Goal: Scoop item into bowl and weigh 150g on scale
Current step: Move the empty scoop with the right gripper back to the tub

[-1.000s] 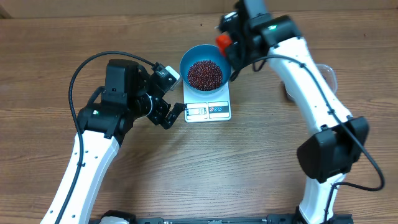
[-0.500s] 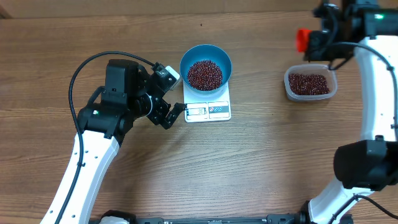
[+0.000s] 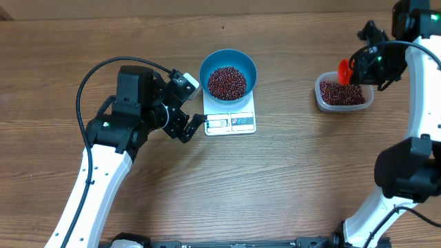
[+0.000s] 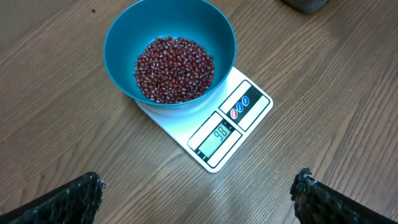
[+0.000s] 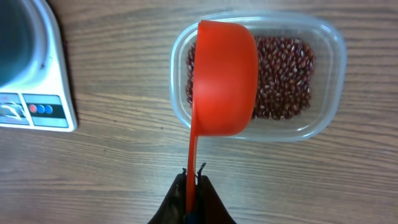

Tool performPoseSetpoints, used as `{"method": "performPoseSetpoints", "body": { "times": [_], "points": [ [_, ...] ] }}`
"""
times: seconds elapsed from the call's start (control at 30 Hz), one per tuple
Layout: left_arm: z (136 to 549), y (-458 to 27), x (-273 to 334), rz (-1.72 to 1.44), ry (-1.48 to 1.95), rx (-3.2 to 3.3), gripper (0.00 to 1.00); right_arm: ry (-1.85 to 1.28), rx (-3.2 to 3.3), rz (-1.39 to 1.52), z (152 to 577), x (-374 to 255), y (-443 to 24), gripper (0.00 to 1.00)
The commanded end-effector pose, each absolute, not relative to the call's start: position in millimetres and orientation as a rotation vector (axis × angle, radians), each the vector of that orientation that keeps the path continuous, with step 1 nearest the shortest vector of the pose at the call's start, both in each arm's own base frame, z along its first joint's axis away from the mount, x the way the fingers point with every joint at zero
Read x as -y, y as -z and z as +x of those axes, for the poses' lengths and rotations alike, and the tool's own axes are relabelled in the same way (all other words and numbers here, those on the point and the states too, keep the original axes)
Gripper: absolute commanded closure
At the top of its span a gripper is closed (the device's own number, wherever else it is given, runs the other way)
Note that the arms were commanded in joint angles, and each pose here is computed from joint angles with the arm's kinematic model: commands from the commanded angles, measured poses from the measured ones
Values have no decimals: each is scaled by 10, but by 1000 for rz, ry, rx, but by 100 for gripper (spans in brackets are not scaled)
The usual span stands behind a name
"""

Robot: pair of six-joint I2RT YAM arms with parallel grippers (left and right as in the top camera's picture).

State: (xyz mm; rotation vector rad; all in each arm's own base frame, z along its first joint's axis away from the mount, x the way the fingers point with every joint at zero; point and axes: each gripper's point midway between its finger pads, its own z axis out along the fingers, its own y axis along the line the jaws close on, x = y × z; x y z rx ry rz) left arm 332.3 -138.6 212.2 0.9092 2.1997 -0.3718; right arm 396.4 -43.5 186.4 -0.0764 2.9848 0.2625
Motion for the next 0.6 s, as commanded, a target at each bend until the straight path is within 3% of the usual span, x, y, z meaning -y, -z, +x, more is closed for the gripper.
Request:
{"method": "performPoseSetpoints", "body": {
  "times": [0.0, 0.57],
  "points": [
    [3342, -2132, 1359, 891, 373, -2204, 0, -224, -3007, -78, 3944, 532, -1778, 96],
    [3341, -2130, 1359, 891, 374, -2204, 1, -62, -3054, -17, 3926, 870, -1308, 96]
  ]
}}
